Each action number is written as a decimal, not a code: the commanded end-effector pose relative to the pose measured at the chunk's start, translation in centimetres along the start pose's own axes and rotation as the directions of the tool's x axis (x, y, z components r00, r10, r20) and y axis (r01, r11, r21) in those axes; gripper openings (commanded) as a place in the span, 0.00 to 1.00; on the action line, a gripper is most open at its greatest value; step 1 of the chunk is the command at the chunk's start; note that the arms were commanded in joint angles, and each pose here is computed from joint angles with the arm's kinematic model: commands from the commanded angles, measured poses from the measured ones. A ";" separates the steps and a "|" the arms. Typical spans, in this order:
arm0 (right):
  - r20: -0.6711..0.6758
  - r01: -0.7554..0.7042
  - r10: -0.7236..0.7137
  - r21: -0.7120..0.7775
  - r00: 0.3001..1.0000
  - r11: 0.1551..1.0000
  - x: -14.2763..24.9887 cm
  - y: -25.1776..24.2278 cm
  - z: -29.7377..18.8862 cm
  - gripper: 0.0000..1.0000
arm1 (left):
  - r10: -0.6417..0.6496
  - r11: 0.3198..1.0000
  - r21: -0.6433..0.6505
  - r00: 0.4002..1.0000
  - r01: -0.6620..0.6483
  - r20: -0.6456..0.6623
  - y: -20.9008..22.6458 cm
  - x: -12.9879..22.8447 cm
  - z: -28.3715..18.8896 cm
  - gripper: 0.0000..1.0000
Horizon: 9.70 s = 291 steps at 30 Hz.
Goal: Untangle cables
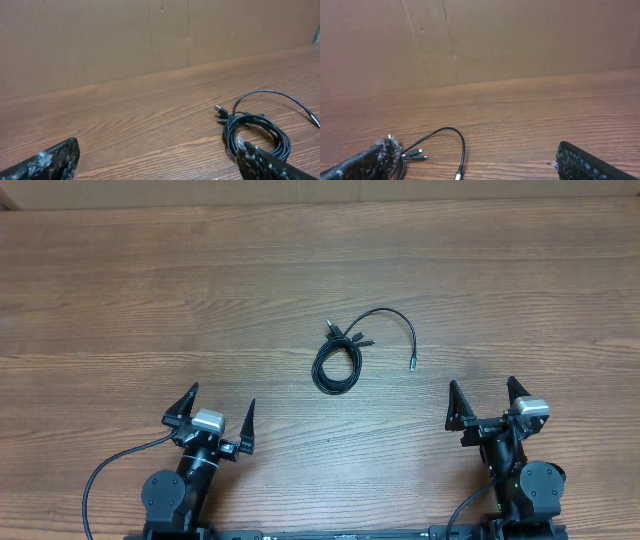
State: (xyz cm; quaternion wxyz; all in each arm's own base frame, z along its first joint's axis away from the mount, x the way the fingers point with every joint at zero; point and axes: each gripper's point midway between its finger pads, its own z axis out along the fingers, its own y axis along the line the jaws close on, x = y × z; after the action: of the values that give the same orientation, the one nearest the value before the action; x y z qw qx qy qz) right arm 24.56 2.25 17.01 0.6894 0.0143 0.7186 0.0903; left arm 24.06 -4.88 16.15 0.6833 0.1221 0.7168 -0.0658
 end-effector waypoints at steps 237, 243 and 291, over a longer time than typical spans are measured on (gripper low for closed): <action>-0.003 0.001 -0.001 0.008 1.000 1.000 0.3 -0.1 0.1 1.00 | 0.147 0.950 0.271 0.544 0.155 -0.826 -14.3 12.4 16.9 0.32; -0.003 0.001 -0.001 0.008 1.000 1.000 0.3 -0.1 0.1 1.00 | 0.148 0.951 0.270 0.540 0.154 -0.828 -14.3 12.5 16.8 0.32; -0.016 -0.112 0.111 -0.044 0.994 0.993 0.4 0.8 0.1 1.00 | 0.139 0.864 0.367 0.536 0.346 -0.833 -16.9 6.3 12.7 0.04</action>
State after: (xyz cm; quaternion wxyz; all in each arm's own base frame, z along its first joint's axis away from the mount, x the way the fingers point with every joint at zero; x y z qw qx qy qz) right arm 24.55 2.37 17.01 0.6888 0.0140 0.7186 0.0946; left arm 31.92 -22.36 6.18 0.1888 0.2538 0.9313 -0.1808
